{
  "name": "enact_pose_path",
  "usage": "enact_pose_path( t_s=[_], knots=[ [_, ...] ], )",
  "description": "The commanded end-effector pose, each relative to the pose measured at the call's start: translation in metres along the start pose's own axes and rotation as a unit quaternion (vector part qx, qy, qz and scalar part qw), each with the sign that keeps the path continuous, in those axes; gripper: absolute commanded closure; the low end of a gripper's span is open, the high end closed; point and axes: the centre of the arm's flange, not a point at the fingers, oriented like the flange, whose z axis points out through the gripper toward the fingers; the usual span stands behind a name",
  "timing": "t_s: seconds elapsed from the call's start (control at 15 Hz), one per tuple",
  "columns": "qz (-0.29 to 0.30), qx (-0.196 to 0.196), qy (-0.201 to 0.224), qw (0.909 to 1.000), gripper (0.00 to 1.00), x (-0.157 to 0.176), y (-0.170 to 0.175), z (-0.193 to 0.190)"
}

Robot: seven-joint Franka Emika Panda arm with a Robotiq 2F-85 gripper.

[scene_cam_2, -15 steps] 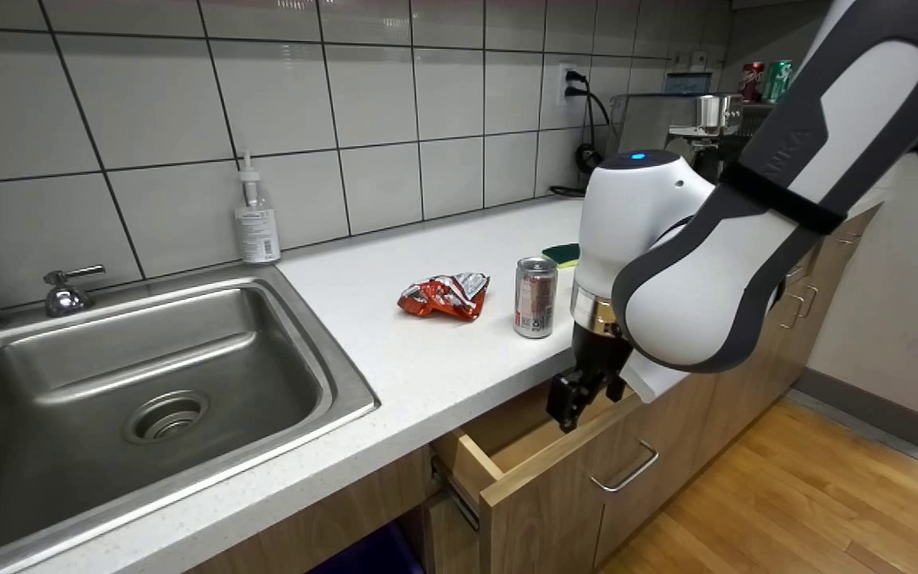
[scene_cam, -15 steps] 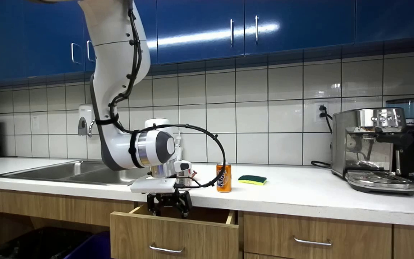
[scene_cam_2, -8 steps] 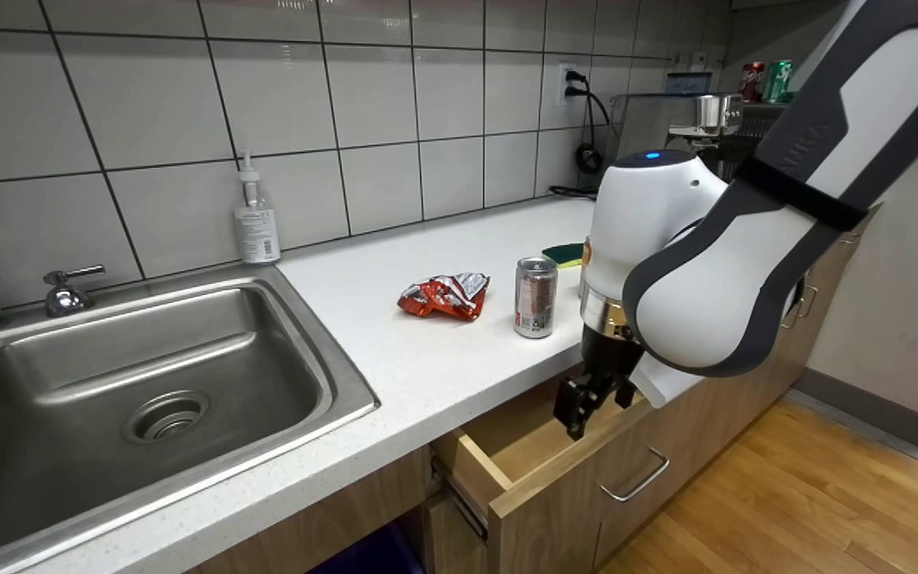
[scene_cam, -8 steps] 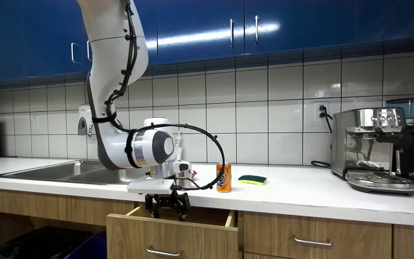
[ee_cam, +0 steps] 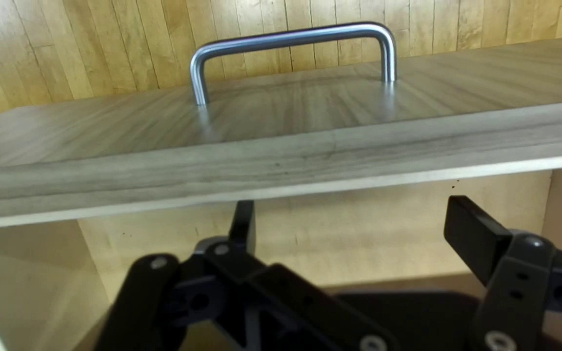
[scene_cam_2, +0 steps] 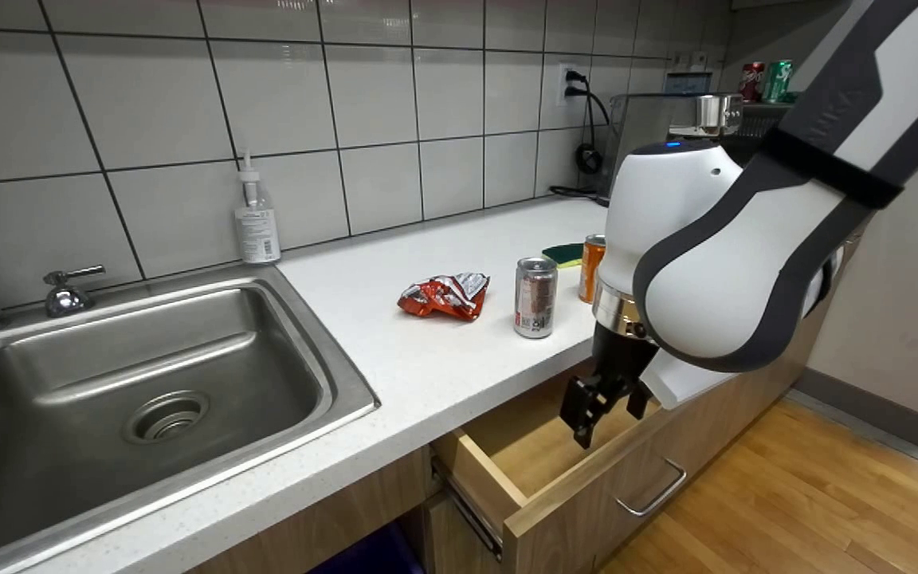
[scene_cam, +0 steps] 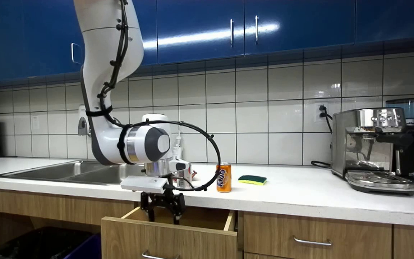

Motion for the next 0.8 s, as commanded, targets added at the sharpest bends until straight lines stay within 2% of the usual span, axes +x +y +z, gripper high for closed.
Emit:
enact_pose_path(
  t_s=[0.0,0.73],
  knots=[
    [0.012,0.016,-0.031,0.9993,0.00,-0.027,-0.003,-0.016],
    [0.023,0.020,-0.073,0.9969,0.00,-0.054,-0.004,-0.010]
  ],
)
